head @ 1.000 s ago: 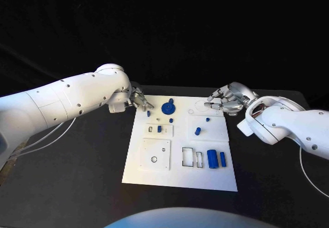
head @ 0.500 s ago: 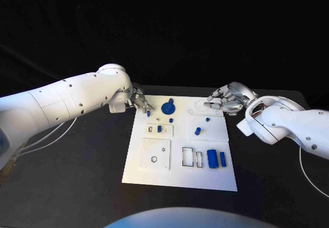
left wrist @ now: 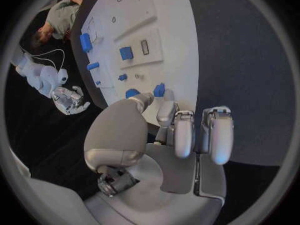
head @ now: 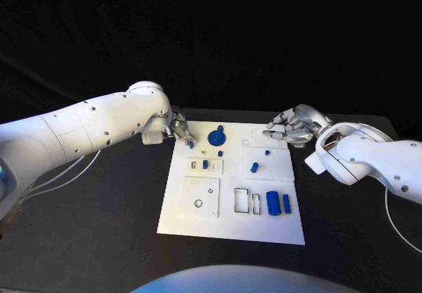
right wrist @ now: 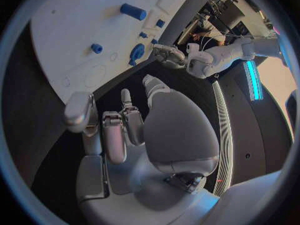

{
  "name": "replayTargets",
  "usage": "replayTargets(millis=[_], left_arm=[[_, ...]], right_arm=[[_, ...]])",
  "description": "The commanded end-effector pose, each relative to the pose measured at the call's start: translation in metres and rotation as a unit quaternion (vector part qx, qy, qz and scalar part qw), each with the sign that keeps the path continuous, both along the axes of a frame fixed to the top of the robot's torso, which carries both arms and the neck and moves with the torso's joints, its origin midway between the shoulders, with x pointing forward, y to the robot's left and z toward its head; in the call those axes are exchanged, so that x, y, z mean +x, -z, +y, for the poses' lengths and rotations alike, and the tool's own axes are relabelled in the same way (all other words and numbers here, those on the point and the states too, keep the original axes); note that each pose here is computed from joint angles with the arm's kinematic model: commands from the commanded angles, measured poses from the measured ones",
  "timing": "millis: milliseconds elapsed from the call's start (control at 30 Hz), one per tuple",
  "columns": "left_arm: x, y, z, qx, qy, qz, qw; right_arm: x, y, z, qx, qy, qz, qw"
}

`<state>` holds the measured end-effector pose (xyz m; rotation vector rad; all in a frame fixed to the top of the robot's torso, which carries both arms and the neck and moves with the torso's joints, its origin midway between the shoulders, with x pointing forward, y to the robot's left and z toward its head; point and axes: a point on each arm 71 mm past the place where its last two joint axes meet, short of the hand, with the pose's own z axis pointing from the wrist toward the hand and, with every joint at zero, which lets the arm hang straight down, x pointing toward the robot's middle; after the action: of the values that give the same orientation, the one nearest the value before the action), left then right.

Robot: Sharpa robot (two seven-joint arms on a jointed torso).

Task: Assemble the parts on the task board

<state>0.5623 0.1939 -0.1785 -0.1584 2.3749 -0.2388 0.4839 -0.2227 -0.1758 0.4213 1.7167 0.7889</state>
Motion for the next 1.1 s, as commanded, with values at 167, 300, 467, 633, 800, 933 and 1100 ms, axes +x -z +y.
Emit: replayTargets(millis=[167,300,467,633,800,933,1100], left_arm=[[-0.0009,0.0001,-0.003,-0.007,0.006,0.004,1.000],[-0.0010,0.0000,-0.004,-0.008,0.007,0.004,1.000],[-0.0014,0.0002,-0.004,-0.018,0.004,0.009,1.000],[-0.0023,0.0003,-0.005,-0.030,0.002,0.012,0.999],[-0.0037,-0.0006,-0.005,-0.041,-0.004,0.006,0.999],[-0.0065,-0.0014,-0.003,-0.051,-0.008,0.004,0.999],[-0.0111,-0.0032,-0.001,-0.061,-0.008,-0.002,0.998]], right_arm=[[0.000,0.000,0.001,-0.003,-0.003,-0.002,1.000],[0.000,0.000,0.001,-0.003,-0.003,-0.002,1.000],[0.000,0.000,0.001,-0.003,-0.002,-0.002,1.000],[0.001,0.000,0.001,-0.003,-0.002,-0.002,1.000],[0.001,0.000,0.000,-0.003,0.000,-0.002,1.000],[0.001,0.000,-0.001,-0.002,0.002,-0.003,1.000],[0.002,0.000,-0.002,-0.002,0.004,-0.003,1.000]])
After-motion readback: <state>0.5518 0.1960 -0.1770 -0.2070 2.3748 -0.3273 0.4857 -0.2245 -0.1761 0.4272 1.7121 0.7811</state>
